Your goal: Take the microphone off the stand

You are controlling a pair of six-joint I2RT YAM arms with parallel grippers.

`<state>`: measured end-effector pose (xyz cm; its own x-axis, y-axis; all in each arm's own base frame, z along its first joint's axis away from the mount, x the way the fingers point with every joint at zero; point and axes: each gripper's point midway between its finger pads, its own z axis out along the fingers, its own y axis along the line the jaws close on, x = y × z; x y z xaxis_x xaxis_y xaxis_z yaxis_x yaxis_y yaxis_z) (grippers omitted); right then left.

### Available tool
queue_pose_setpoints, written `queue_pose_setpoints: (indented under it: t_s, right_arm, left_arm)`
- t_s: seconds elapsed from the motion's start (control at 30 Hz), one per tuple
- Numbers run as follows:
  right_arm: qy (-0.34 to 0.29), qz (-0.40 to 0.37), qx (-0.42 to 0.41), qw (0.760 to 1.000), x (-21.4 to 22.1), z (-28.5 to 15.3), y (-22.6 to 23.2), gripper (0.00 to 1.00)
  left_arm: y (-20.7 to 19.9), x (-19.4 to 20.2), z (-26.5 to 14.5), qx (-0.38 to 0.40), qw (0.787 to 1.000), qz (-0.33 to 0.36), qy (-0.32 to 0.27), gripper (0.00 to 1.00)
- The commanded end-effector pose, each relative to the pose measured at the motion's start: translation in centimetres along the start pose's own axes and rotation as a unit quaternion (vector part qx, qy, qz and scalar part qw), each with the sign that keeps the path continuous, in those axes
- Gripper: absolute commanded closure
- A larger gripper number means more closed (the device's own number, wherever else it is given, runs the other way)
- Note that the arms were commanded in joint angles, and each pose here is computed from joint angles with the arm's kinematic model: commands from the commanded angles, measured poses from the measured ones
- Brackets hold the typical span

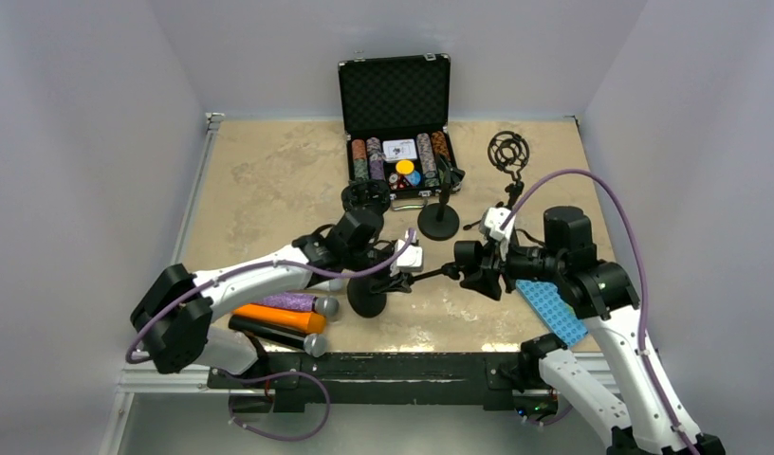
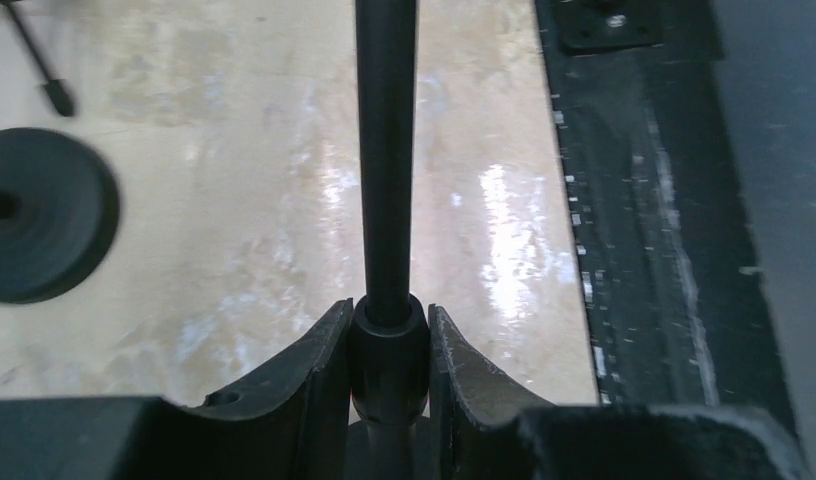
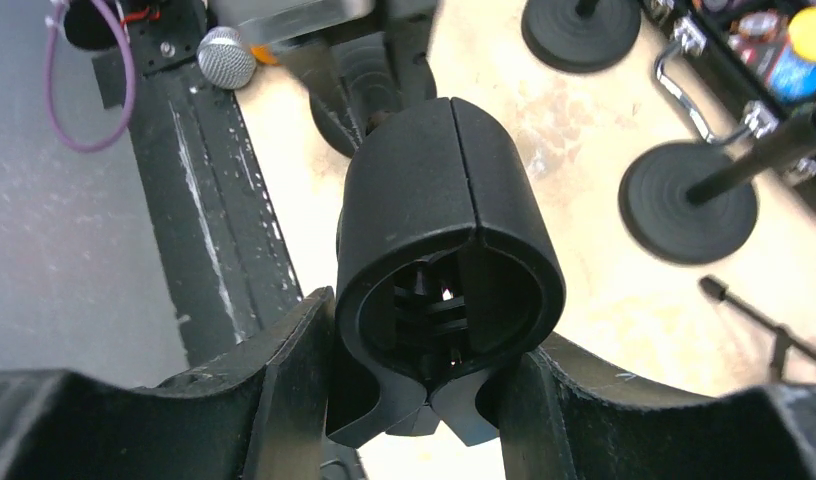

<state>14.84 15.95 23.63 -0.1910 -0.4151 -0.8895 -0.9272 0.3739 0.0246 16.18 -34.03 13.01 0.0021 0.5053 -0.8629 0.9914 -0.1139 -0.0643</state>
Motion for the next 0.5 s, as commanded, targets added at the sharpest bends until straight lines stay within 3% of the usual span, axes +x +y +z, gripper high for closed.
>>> queue_pose_setpoints:
  t_s: [0.0, 0.13, 0.2, 0.3, 0.37, 0.47]
  right_arm:
    - [0.055, 0.189, 0.082, 0.977, 0.5, -0.2, -2.4, 1.0]
    - [0.091, 0.361, 0.022, 0.928, 1.0, 0.8, -0.4, 1.0]
    - [0.082, 0.364, 0.019, 0.928, 0.9, 1.0, -0.5, 1.0]
    - [0.082, 0.304, 0.044, 0.948, 1.2, 0.7, -1.7, 1.0]
    - [0.08, 0.256, 0.062, 0.961, 1.4, 0.3, -2.5, 1.0]
    - [0.075, 0.183, 0.075, 0.977, 1.3, -0.3, -3.1, 1.0]
  left_arm:
    - [3.6, -2.8, -2.1, -0.194, 0.978, 0.068, -0.046, 1.0]
    - [3.1, -2.4, -2.1, -0.232, 0.971, 0.052, -0.038, 1.0]
    - [3.0, -2.0, -1.8, -0.229, 0.973, 0.028, -0.032, 0.96]
    - [1.8, -2.6, -1.5, -0.196, 0.979, 0.033, -0.046, 0.54]
    - [0.5, -3.6, -1.7, -0.158, 0.985, 0.051, -0.057, 0.41]
    - [-0.8, -4.3, -2.6, -0.101, 0.993, 0.04, -0.046, 0.33]
